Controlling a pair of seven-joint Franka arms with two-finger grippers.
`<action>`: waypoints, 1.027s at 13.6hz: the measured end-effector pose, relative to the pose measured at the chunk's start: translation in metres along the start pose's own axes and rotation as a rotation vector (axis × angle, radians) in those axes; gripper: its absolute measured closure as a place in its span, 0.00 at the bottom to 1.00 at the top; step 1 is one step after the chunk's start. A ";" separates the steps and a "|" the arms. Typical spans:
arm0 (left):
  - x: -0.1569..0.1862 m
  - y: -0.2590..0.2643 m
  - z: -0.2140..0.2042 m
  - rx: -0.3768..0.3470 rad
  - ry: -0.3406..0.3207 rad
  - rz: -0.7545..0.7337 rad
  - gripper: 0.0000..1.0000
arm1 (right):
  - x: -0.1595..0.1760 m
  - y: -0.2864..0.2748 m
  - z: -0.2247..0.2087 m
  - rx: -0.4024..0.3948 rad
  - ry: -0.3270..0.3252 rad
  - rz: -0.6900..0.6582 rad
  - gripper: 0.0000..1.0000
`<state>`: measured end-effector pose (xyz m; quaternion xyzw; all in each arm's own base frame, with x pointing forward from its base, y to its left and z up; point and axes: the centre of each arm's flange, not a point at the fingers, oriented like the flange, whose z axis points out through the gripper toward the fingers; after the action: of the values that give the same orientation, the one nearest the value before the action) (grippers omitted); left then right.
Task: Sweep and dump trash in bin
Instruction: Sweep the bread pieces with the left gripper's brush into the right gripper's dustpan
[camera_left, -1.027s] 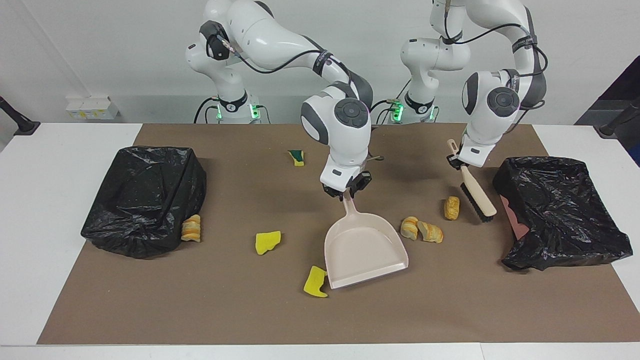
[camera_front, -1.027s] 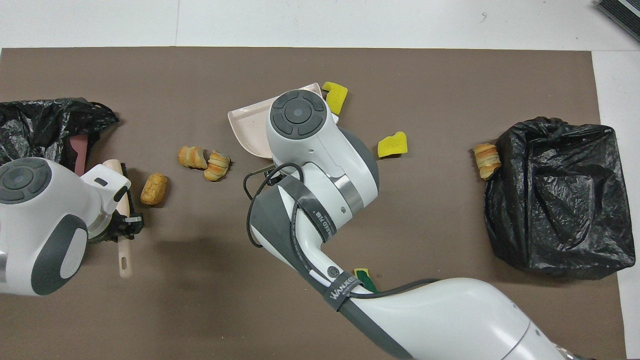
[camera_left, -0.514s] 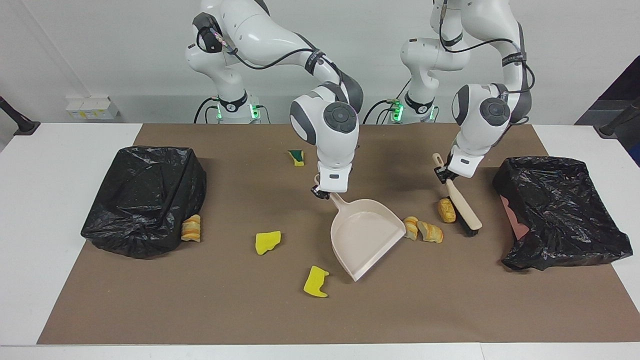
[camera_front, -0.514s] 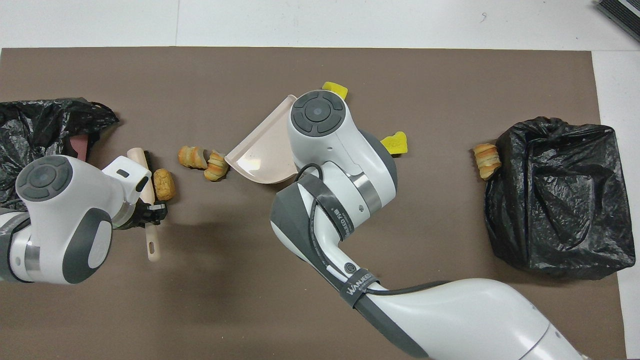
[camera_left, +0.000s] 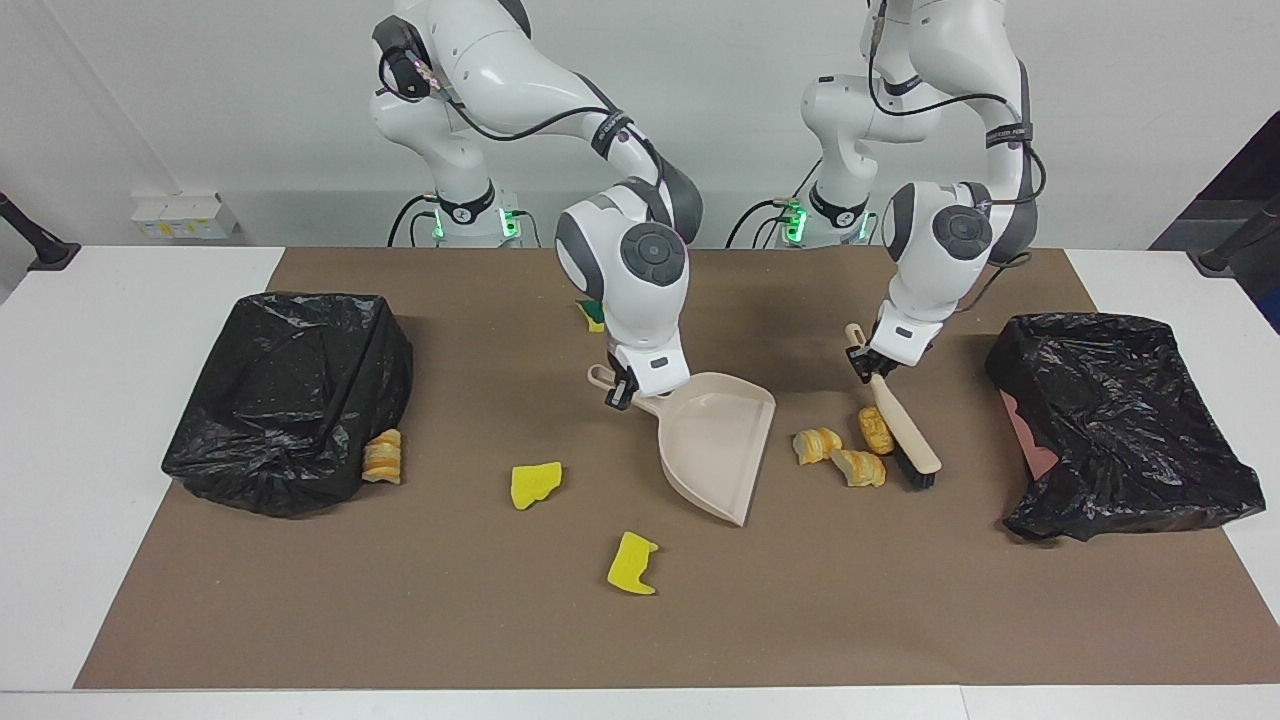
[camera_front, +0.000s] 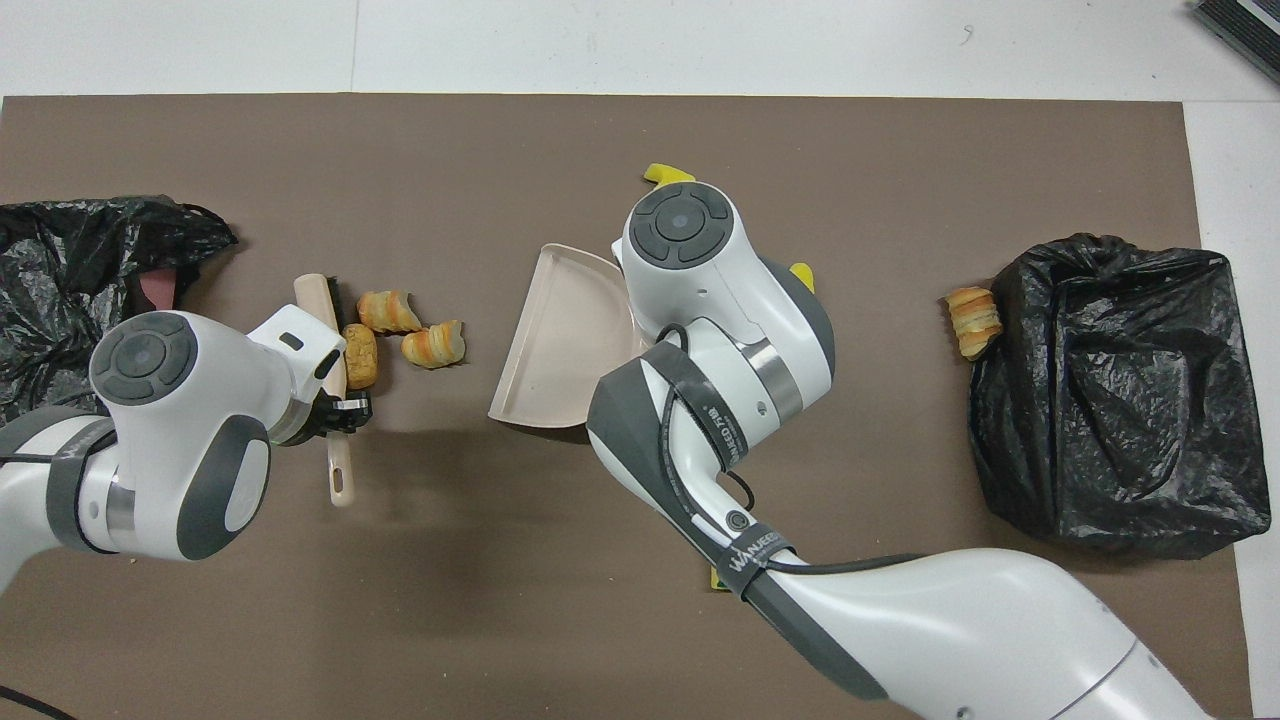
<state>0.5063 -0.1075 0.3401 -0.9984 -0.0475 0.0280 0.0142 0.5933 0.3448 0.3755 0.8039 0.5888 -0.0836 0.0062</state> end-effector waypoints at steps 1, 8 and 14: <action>-0.002 0.006 0.001 0.001 -0.001 0.041 0.74 | -0.001 0.000 0.001 -0.004 -0.004 -0.024 0.69; -0.038 0.091 0.003 0.010 0.001 0.283 0.74 | 0.023 -0.021 0.004 -0.057 0.008 -0.091 0.69; -0.055 0.147 -0.038 -0.054 -0.039 0.333 0.74 | 0.023 -0.020 0.010 -0.060 0.009 -0.090 0.69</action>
<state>0.4673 -0.2602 0.3764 -0.9917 0.1175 0.0480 -0.0183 0.5799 0.3712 0.3640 0.7765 0.6266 -0.0624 0.0241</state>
